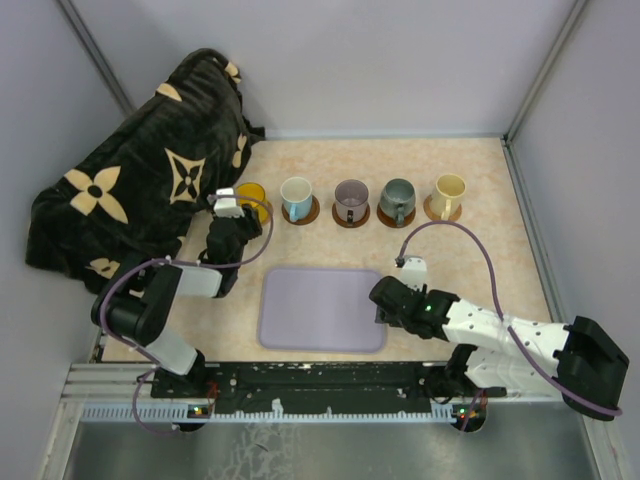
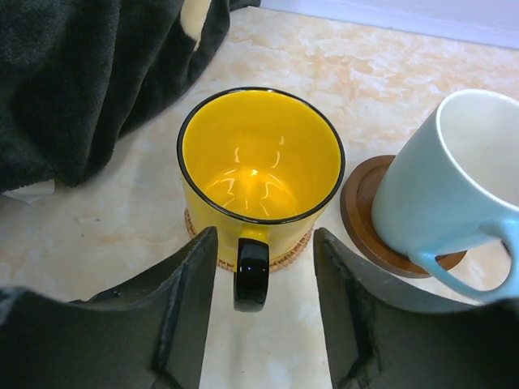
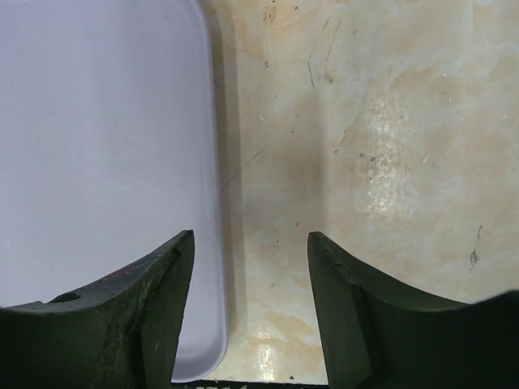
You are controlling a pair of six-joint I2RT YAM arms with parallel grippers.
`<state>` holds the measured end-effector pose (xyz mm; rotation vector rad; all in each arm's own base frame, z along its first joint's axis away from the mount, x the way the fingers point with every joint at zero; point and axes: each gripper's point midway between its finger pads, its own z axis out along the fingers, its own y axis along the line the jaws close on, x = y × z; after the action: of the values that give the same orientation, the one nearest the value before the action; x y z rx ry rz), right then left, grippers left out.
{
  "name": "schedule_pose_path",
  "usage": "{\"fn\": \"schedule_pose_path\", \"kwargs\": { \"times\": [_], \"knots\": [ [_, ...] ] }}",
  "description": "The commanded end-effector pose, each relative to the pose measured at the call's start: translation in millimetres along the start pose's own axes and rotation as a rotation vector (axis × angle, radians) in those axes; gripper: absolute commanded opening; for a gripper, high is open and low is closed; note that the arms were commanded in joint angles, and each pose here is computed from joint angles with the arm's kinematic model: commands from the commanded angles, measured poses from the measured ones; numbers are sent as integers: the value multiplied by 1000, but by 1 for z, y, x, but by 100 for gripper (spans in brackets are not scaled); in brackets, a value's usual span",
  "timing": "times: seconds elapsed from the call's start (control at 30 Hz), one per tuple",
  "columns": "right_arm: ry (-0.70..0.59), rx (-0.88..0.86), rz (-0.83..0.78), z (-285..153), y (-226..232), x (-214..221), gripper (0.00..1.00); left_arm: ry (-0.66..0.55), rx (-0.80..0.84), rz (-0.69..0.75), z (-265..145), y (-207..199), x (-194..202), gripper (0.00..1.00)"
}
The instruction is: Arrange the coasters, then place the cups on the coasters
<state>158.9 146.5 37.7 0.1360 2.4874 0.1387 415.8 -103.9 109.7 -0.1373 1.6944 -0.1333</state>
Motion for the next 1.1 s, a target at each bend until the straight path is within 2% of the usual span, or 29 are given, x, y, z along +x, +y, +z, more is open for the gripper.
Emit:
{"fn": "schedule_pose_path", "kwargs": {
  "times": [0.0, 0.07, 0.1, 0.13, 0.33, 0.53, 0.93, 1.07],
  "knots": [
    [-41, -33, 26, -5, 12, -13, 59, -45, 8, -39, -1, -6, -24, 67],
    [-48, -35, 26, -6, 13, -16, 59, -60, 0, -48, -4, -5, -33, 84],
    [-52, -35, 25, -7, 13, -18, 59, -67, -6, -50, -6, -4, -38, 97],
    [-56, -37, 26, -7, 14, -19, 59, -77, -12, -55, -8, -3, -44, 100],
    [-50, -39, 21, -7, 14, -17, 59, -119, -37, -73, -28, 4, -75, 100],
    [-44, -56, 26, -12, 15, -18, 58, -84, -35, -93, -63, 12, -78, 100],
    [-287, -3, 90, -63, -9, -86, 59, 72, -53, -150, -123, 23, -77, 100],
    [-355, 93, 136, -73, -37, -102, 65, 84, -6, -187, -139, 18, -80, 100]
  ]
}}
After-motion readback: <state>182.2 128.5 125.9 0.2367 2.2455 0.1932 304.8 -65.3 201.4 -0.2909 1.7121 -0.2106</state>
